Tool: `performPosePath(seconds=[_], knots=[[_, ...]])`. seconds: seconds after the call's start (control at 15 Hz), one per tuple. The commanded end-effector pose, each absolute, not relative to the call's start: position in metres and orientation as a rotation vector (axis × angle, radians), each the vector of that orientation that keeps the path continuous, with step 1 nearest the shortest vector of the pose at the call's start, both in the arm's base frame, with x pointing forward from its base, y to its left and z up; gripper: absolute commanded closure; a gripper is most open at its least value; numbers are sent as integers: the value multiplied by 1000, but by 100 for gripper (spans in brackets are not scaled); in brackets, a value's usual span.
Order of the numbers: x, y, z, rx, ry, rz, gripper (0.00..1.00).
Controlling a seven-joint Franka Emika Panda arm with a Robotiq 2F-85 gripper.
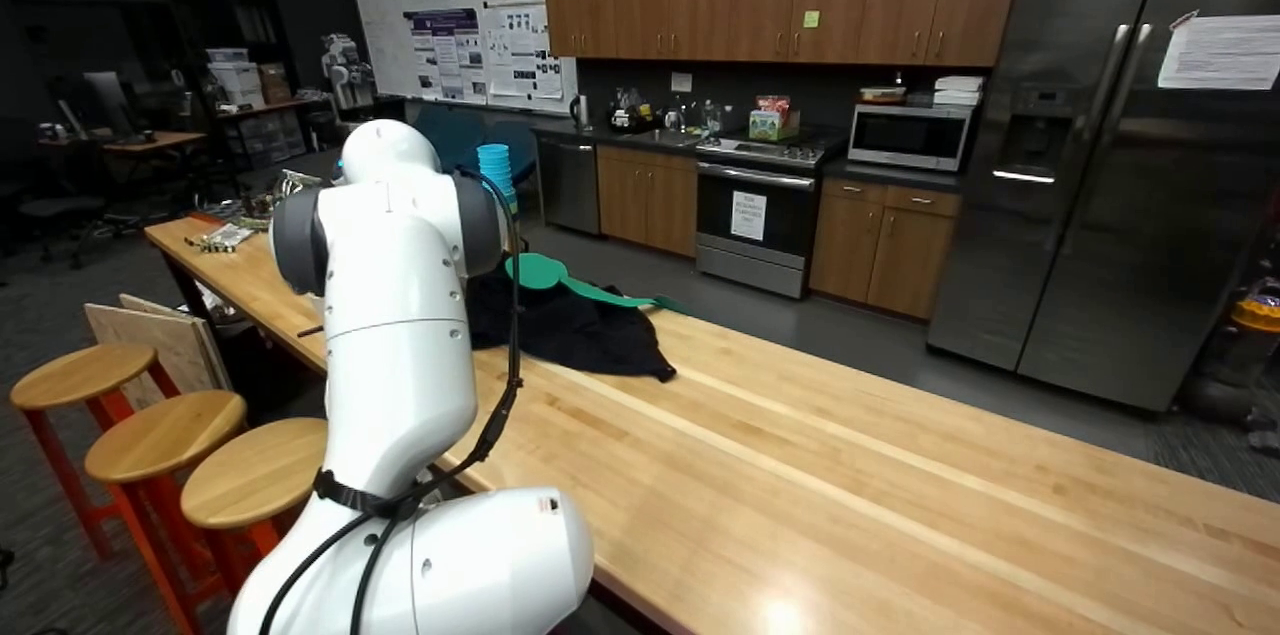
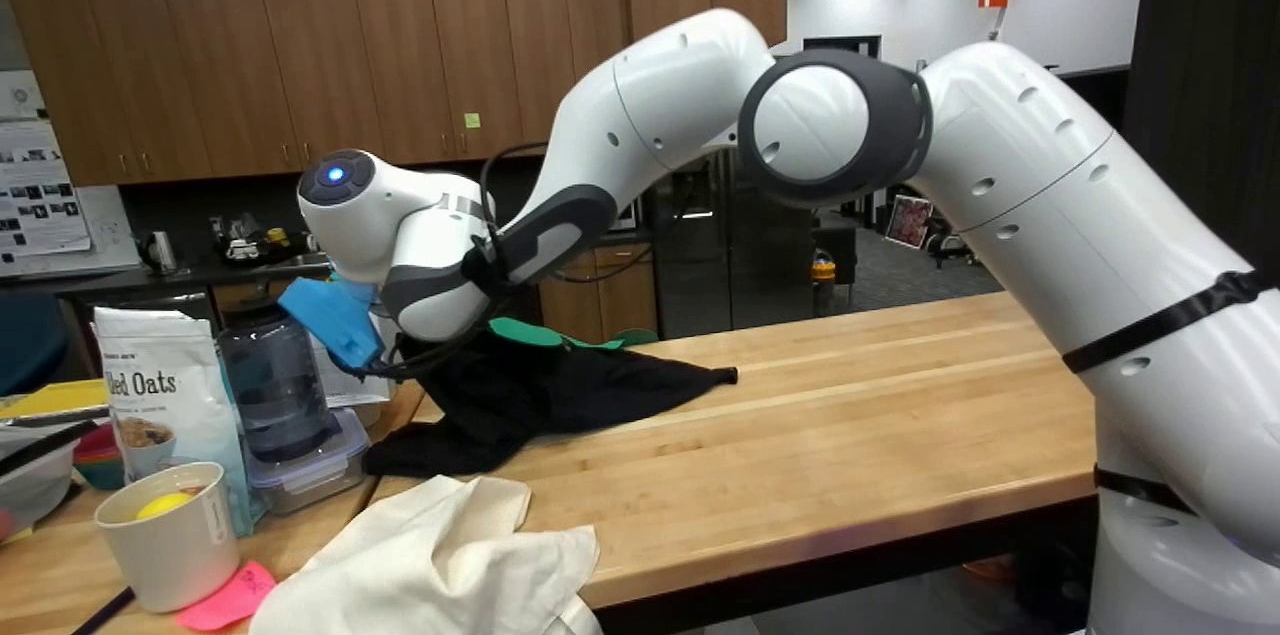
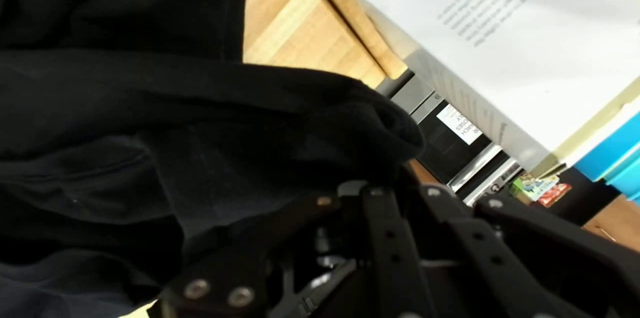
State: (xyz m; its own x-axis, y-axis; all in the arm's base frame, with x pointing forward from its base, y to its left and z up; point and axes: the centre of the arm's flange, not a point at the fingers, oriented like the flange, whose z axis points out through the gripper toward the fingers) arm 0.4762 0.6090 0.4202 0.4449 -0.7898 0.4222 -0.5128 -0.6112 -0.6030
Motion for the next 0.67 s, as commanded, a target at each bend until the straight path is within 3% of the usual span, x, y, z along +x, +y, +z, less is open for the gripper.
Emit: performPosePath(seconds=[0.0,0.07,0.27,0.6], knots=[[501,628,446,-2267,1097,-1052,63],[485,613,430,-2295,1101,-1003,83],[492,614,440,-2275,1104,-1018,64],[492,615,438,-2277,1102,-1019,63]])
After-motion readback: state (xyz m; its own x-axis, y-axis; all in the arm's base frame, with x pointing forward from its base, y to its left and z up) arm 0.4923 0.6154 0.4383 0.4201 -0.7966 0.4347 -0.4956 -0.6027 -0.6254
